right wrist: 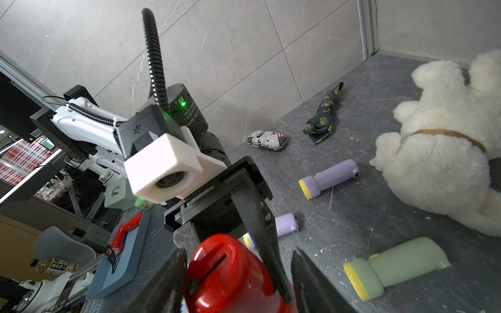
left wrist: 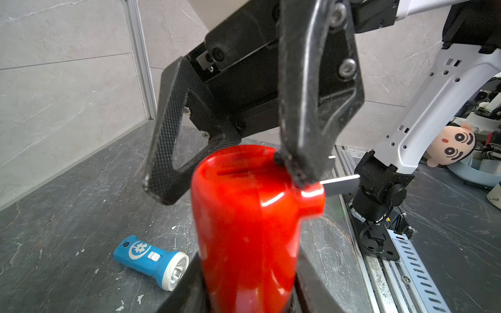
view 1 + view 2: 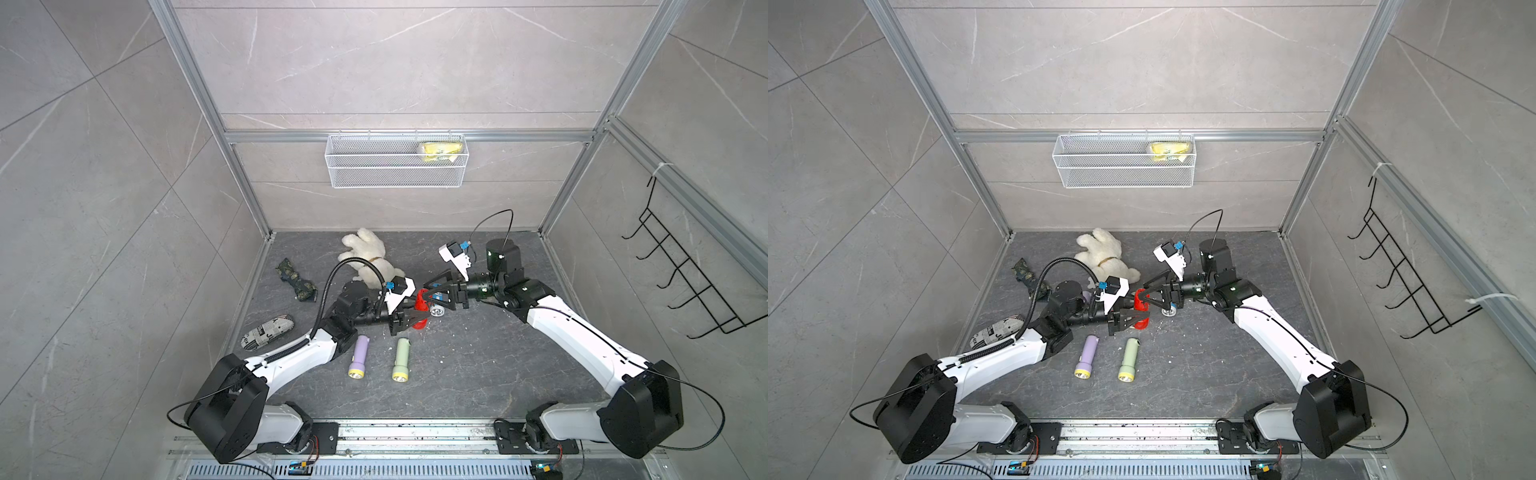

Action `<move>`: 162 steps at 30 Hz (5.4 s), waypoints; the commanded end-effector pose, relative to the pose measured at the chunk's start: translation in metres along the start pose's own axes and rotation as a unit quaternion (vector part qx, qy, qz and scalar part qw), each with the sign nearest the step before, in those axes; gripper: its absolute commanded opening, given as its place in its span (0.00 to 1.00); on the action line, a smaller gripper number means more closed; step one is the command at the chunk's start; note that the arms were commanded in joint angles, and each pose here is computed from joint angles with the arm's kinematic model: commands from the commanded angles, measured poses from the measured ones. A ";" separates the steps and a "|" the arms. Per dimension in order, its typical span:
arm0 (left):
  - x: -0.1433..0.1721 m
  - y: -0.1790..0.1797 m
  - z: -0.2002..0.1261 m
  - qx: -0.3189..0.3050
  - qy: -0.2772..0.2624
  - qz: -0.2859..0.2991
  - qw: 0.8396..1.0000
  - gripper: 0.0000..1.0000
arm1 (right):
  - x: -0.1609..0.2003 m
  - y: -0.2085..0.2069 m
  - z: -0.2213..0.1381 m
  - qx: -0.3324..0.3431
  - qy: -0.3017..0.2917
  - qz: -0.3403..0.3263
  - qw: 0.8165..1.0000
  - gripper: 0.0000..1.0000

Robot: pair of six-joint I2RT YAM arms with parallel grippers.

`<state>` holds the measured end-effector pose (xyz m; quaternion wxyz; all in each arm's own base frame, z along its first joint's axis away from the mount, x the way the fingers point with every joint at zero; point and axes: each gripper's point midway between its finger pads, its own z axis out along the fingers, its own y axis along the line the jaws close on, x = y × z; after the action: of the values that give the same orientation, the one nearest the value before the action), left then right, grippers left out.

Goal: Close the plug at the bottom of the flashlight
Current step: Close the plug of the flashlight, then place the flashlight at the center of the board.

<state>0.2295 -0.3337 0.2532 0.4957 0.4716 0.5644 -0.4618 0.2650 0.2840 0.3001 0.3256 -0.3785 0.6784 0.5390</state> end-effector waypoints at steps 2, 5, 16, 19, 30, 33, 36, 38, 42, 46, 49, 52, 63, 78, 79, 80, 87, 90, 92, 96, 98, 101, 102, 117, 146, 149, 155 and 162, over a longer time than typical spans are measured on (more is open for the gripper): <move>-0.041 -0.012 -0.007 0.029 -0.059 0.048 0.997 0.00 | 0.000 0.006 0.001 -0.013 -0.005 -0.003 1.000 0.58; -0.047 -0.015 -0.008 0.034 -0.068 0.053 0.996 0.00 | 0.001 0.006 0.001 -0.018 -0.005 0.001 1.000 0.53; -0.067 -0.029 -0.012 0.055 -0.070 0.089 0.992 0.00 | 0.013 -0.004 0.008 -0.024 0.006 0.024 0.999 0.41; -0.068 -0.035 -0.011 0.063 -0.067 0.099 0.991 0.00 | 0.015 -0.008 0.010 -0.021 0.013 0.029 0.999 0.40; -0.093 -0.050 -0.019 0.074 -0.082 0.152 0.982 0.00 | 0.046 -0.014 0.028 -0.022 0.065 0.053 0.996 0.35; -0.100 -0.052 -0.023 0.067 -0.086 0.173 0.979 0.00 | 0.051 -0.016 0.031 -0.023 0.062 0.058 0.996 0.33; -0.108 -0.054 -0.026 0.063 -0.094 0.189 0.976 0.00 | 0.055 -0.016 0.035 -0.028 0.052 0.066 0.996 0.29; -0.114 -0.055 -0.028 0.060 -0.103 0.196 0.973 0.00 | 0.056 -0.017 0.038 -0.031 0.049 0.070 0.996 0.28; -0.119 -0.056 -0.029 0.061 -0.111 0.200 0.972 0.00 | 0.059 -0.018 0.040 -0.027 0.047 0.069 0.996 0.27; -0.128 -0.059 -0.033 0.060 -0.125 0.209 0.968 0.00 | 0.059 -0.019 0.041 -0.028 0.043 0.068 0.996 0.22; -0.133 -0.062 -0.036 0.057 -0.132 0.215 0.966 0.00 | 0.059 -0.020 0.044 -0.035 0.039 0.071 0.996 0.17; -0.136 -0.064 -0.039 0.057 -0.135 0.219 0.965 0.00 | 0.057 -0.021 0.047 -0.040 0.029 0.070 0.996 0.10; -0.132 -0.063 -0.037 0.057 -0.122 0.206 0.969 0.00 | 0.043 -0.030 0.049 -0.010 0.007 0.056 0.998 0.01; -0.105 -0.046 -0.029 0.033 -0.088 0.161 0.982 0.00 | 0.047 -0.088 0.034 0.183 0.031 0.066 0.980 0.04; -0.102 -0.044 -0.028 0.031 -0.085 0.153 0.984 0.00 | 0.047 -0.089 0.032 0.187 0.031 0.065 0.980 0.04; -0.100 -0.043 -0.027 0.028 -0.083 0.147 0.985 0.00 | 0.048 -0.088 0.031 0.190 0.031 0.062 0.979 0.04; -0.054 -0.052 0.012 0.019 0.012 0.125 0.992 0.00 | 0.052 -0.086 0.009 0.244 0.045 0.035 0.968 0.04; -0.046 -0.053 0.026 0.029 0.000 0.058 0.998 0.00 | 0.059 -0.093 -0.010 0.295 0.058 0.038 0.953 0.03; -0.037 -0.057 0.036 0.024 0.005 0.040 0.999 0.00 | 0.064 -0.098 -0.027 0.331 0.060 0.045 0.941 0.04; -0.014 -0.067 0.057 0.005 0.034 0.032 0.999 0.00 | 0.072 -0.111 -0.067 0.417 0.049 0.064 0.906 0.03; -0.004 -0.069 0.066 0.002 0.044 0.013 0.999 0.00 | 0.078 -0.121 -0.087 0.457 0.049 0.074 0.885 0.04; 0.010 -0.068 0.077 -0.014 0.062 -0.023 0.998 0.00 | 0.082 -0.131 -0.110 0.500 0.041 0.092 0.860 0.04; 0.015 -0.064 0.080 -0.029 0.071 -0.043 0.996 0.00 | 0.083 -0.134 -0.117 0.509 0.035 0.100 0.854 0.04; 0.132 -0.021 0.089 -0.258 0.360 -0.321 0.837 0.00 | 0.082 -0.131 -0.186 0.633 -0.024 0.124 0.763 0.64; 0.213 -0.009 0.081 -0.315 0.477 -0.431 0.698 0.15 | 0.082 -0.129 -0.200 0.655 -0.036 0.121 0.745 0.71; 0.215 -0.010 0.083 -0.309 0.481 -0.432 0.697 0.19 | 0.083 -0.129 -0.200 0.656 -0.035 0.122 0.744 0.71; 0.214 -0.010 0.085 -0.307 0.483 -0.431 0.698 0.37 | 0.082 -0.128 -0.204 0.661 -0.037 0.120 0.740 0.72; 0.202 -0.006 0.090 -0.301 0.473 -0.430 0.708 0.91 | 0.083 -0.131 -0.203 0.663 -0.033 0.120 0.738 0.73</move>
<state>0.2201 -0.4024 0.0316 0.0274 0.1552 0.9783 -0.1342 0.3320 0.0609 0.2144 0.4564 0.0274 0.8892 0.0137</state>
